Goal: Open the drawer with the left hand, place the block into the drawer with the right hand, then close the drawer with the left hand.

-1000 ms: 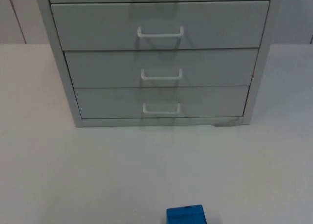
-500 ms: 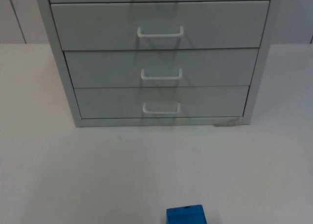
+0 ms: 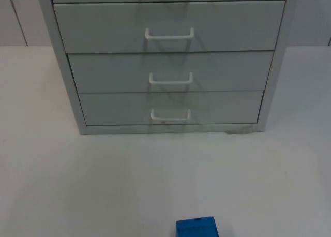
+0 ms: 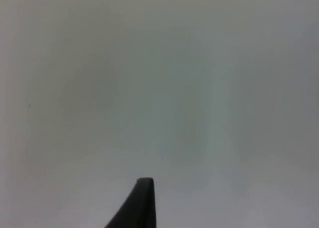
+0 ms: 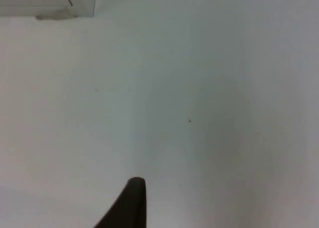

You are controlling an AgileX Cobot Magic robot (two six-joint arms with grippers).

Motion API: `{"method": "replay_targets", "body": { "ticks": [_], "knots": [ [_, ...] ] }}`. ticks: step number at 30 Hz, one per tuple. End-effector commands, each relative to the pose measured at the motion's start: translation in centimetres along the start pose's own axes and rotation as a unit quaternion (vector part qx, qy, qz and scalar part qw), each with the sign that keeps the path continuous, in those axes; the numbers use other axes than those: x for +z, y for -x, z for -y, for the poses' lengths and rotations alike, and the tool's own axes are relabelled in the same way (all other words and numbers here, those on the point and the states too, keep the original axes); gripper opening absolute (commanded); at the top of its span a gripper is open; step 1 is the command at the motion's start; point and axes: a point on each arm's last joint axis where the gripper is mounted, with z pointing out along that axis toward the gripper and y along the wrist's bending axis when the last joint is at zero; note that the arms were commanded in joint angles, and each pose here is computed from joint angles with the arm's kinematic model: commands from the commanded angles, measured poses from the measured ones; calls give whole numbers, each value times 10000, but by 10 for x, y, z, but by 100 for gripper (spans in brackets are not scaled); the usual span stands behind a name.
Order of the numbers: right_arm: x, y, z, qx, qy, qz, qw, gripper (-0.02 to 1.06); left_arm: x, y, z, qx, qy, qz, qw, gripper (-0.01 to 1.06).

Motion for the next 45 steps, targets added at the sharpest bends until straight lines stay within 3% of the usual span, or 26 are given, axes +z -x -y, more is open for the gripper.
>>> {"method": "replay_targets", "body": {
  "ticks": [1,12,16,18,20,21,23,25,27,30,34,37,41,42,43,45],
  "knots": [
    [-1,2,0,-22,-2,16,10000,105,0,2,0,-35,-22,73,10000,105],
    [-1,1,1,-39,-18,-5,10000,105,0,3,1,-32,-54,138,9999,105],
    [-1,2,1,-39,-18,24,10000,105,-1,4,8,253,-445,180,9985,104],
    [-1,2,1,-39,-18,24,10000,105,-1,5,14,379,-771,251,9960,99],
    [-1,2,1,-39,-18,50,10000,105,-2,6,19,333,-1054,334,9933,86],
    [-1,2,1,-39,-18,50,10000,105,-2,6,19,333,-1054,334,9933,86],
    [-1,2,1,-39,-18,50,10000,105,-4,8,23,343,-1260,451,9904,69],
    [-1,2,1,-39,-18,50,10000,105,-5,10,28,650,-1558,627,9837,52],
    [-1,2,1,-39,-18,50,10000,105,-7,11,31,725,-1710,722,9800,49],
    [-1,3,1,-39,-18,62,10000,105,-11,16,40,772,-2187,1061,9669,56],
    [-1,3,1,-39,-18,83,10000,105,-14,20,45,1162,-2307,1134,9594,67],
    [-1,3,1,-48,-26,82,10000,105,-15,26,53,1419,-2465,1080,9526,66],
    [-1,3,1,-48,-26,82,10000,105,-17,42,82,2256,-2741,963,9299,60],
    [-1,3,1,-48,-26,82,10000,105,-17,42,82,2256,-2741,963,9299,60],
    [-1,3,1,-48,-26,82,10000,105,-17,45,91,2596,-2709,919,9224,59],
    [-1,3,1,-48,-26,82,10000,105,-11,51,105,3011,-2420,762,9192,59]
  ]
}}
